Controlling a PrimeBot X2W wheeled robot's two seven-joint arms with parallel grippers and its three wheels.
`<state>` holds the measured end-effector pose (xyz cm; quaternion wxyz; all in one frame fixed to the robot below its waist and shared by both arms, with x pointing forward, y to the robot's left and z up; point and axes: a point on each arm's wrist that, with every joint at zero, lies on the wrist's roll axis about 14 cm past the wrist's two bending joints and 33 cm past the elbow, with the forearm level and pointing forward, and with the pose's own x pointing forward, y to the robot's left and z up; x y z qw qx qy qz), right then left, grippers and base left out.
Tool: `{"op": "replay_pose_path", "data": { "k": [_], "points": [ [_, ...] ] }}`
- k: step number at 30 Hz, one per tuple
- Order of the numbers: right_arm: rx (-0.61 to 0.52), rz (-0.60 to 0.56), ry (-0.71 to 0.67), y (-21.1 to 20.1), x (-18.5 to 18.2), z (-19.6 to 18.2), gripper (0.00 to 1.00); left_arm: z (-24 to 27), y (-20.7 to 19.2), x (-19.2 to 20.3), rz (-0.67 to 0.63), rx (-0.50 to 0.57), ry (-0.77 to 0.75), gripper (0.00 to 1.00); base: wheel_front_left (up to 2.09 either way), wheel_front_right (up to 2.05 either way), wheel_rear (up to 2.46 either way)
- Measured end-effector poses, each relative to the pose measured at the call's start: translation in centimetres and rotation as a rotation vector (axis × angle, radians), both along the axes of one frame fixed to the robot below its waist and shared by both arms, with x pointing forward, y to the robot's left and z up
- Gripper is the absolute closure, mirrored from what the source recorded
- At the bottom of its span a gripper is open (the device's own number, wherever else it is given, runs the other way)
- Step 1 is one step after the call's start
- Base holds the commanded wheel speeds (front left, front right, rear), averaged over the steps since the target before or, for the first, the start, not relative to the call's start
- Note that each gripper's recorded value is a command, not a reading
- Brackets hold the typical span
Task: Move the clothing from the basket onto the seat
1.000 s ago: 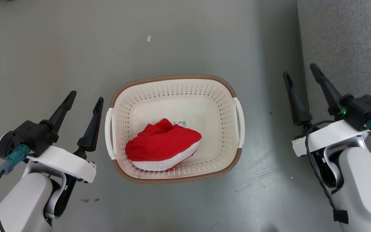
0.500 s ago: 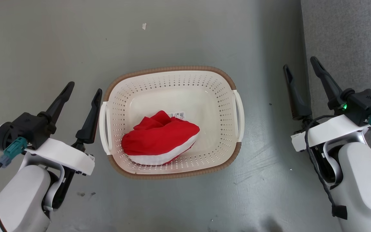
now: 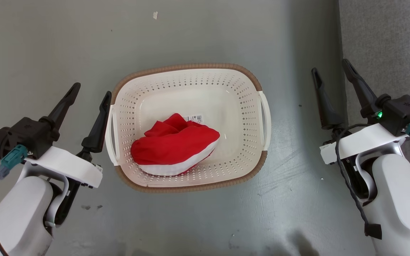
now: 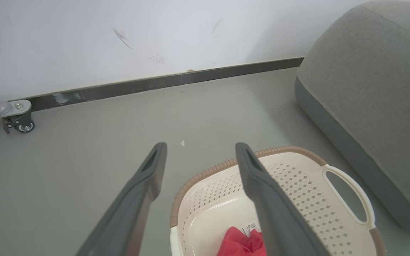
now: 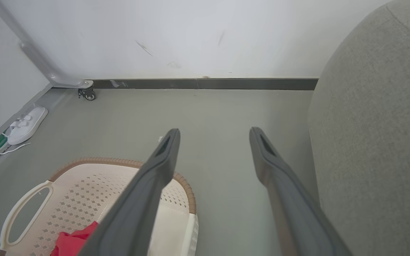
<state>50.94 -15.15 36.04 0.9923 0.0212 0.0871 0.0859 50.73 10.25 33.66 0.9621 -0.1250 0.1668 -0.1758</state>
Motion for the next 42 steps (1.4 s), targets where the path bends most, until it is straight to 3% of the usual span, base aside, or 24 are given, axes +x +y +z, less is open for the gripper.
{"op": "replay_pose_path", "data": {
  "k": [9, 18, 33, 42],
  "points": [
    [0.002, 0.003, -0.009, 0.1, 1.0, -0.3, 0.0, -0.9, -0.6, 0.5, -0.053, 0.039, 0.01, 0.0, 0.0, 0.0, 0.0],
    [0.004, 0.008, 0.012, 0.4, 0.9, -1.2, 0.0, -1.3, -4.3, 0.2, -0.229, 0.091, 0.022, 0.0, 0.0, 0.0, 0.0],
    [0.003, 0.009, 0.029, 0.3, 1.0, -2.0, 0.0, -6.6, -8.4, -3.3, -0.503, 0.282, 0.228, 0.0, 0.0, 0.0, 0.0],
    [0.002, 0.012, 0.06, 0.3, 0.6, -3.3, 0.0, -10.0, -9.8, -6.0, -0.623, 0.344, 0.365, 0.0, 0.0, 0.0, 0.0]
  ]
}}
